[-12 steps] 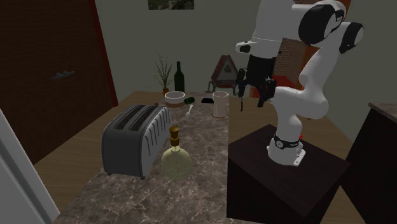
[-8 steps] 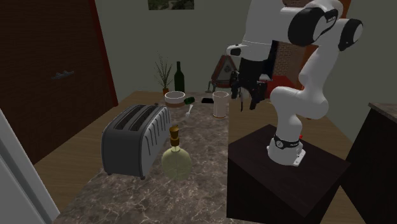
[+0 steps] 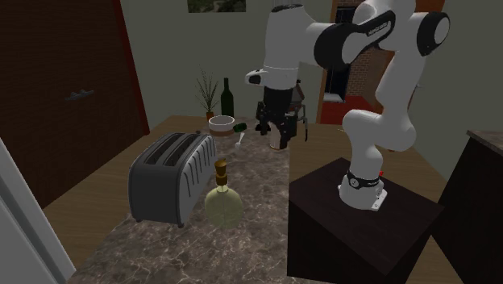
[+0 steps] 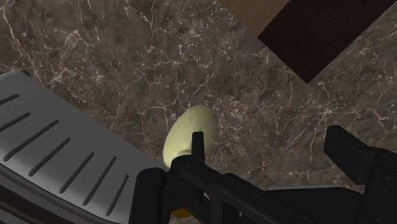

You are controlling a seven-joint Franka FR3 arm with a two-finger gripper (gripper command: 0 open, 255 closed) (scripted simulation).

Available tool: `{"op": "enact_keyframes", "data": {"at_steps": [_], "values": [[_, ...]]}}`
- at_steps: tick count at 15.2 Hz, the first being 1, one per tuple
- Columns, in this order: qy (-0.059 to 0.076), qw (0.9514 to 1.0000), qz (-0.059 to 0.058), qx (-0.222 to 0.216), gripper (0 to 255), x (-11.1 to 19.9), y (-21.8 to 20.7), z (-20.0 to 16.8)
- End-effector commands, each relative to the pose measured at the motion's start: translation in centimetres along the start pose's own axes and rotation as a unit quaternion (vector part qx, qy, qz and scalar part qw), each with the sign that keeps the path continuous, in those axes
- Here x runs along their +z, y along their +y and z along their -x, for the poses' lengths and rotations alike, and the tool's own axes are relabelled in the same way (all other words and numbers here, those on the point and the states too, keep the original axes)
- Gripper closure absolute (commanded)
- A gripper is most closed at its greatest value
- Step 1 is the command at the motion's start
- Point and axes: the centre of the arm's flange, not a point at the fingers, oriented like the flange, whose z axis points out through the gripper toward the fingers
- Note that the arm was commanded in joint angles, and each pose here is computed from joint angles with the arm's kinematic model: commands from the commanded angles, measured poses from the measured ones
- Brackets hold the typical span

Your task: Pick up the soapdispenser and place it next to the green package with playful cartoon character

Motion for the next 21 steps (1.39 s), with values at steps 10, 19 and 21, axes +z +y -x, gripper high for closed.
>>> {"op": "enact_keyframes", "data": {"at_steps": [10, 19, 21], "values": [[-0.015, 0.9996, -0.026, 0.002, 0, 6.1, 7.3, -12.1], [-0.017, 0.9994, -0.03, 0.002, 0, 10.9, 8.3, -13.9], [-0.017, 0.9994, -0.03, 0.002, 0, 11.2, 8.3, -13.9]]}}
